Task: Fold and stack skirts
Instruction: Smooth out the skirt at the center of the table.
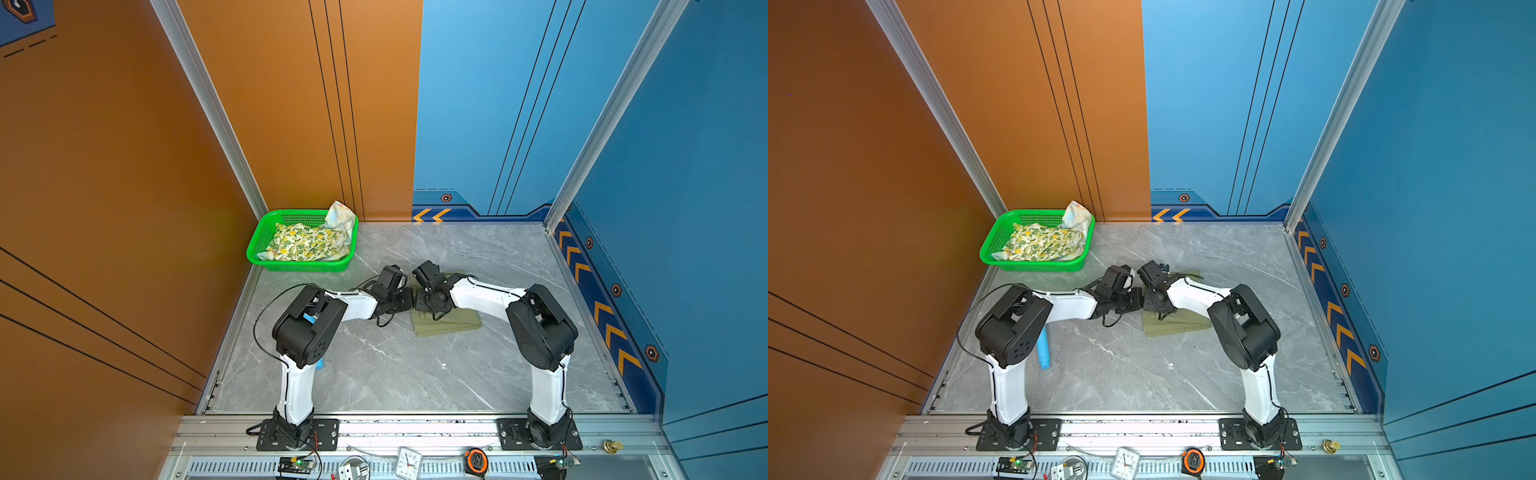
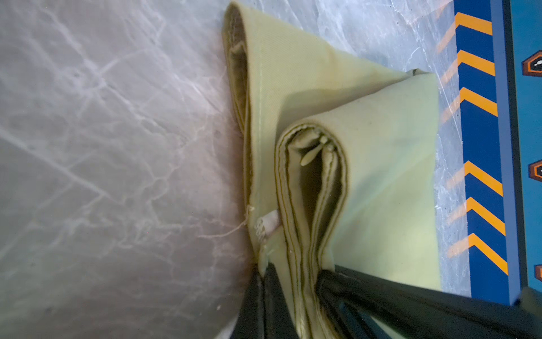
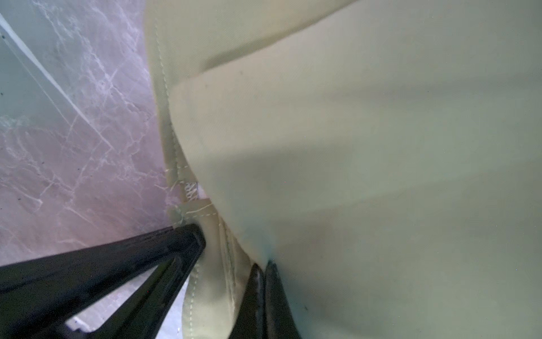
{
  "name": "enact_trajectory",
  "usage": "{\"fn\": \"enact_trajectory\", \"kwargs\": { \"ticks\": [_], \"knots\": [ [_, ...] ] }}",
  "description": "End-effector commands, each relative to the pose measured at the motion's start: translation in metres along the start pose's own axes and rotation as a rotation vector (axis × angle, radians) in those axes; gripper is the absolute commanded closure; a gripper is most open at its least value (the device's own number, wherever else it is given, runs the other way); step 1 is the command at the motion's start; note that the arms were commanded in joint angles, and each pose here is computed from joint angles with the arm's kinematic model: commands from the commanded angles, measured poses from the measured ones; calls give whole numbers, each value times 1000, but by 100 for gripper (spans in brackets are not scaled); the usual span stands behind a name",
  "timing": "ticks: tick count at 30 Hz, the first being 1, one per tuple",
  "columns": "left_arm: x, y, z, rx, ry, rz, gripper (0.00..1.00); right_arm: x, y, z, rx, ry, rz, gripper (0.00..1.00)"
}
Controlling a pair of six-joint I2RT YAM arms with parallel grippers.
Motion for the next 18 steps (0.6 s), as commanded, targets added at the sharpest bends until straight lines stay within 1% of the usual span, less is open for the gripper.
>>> {"fn": "enact_trajectory", "kwargs": {
  "ticks": [1, 3, 4, 5, 6, 7, 8, 10, 18],
  "knots": [
    [-2, -21, 34, 56, 118, 84, 100, 2, -3, -9, 7, -40, 9, 100],
    [-2, -20, 33, 59, 113, 82, 100, 6, -1, -9, 7, -26, -3, 100],
    [-2, -19, 33, 61, 111, 79, 100, 8, 0, -9, 8, -23, -4, 96],
    [-2, -19, 33, 62, 108, 79, 100, 8, 0, -8, 14, -22, -6, 85],
    [-2, -18, 33, 67, 105, 77, 100, 9, -1, -8, 19, -25, -8, 77],
    [-2, -18, 32, 71, 98, 76, 100, 9, -1, -7, 23, -27, -11, 73],
    [-2, -25, 41, 86, 114, 91, 100, 8, -2, -7, 29, -37, -11, 70],
    [-3, -25, 43, 103, 106, 94, 100, 7, -4, -6, 37, -52, -12, 68],
    [-2, -24, 51, 180, 63, 108, 100, 1, -10, -5, 80, -119, -7, 67]
  ]
}}
Point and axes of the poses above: each gripper's point midway between its finger pads, its own x axis back along the fingers, its own z axis along the line the jaws close on, y = z × x, the point moved 6 cm from there along x, back along the fingers, and after that the axes turned 11 degrees about x, right-handed, at the moved point
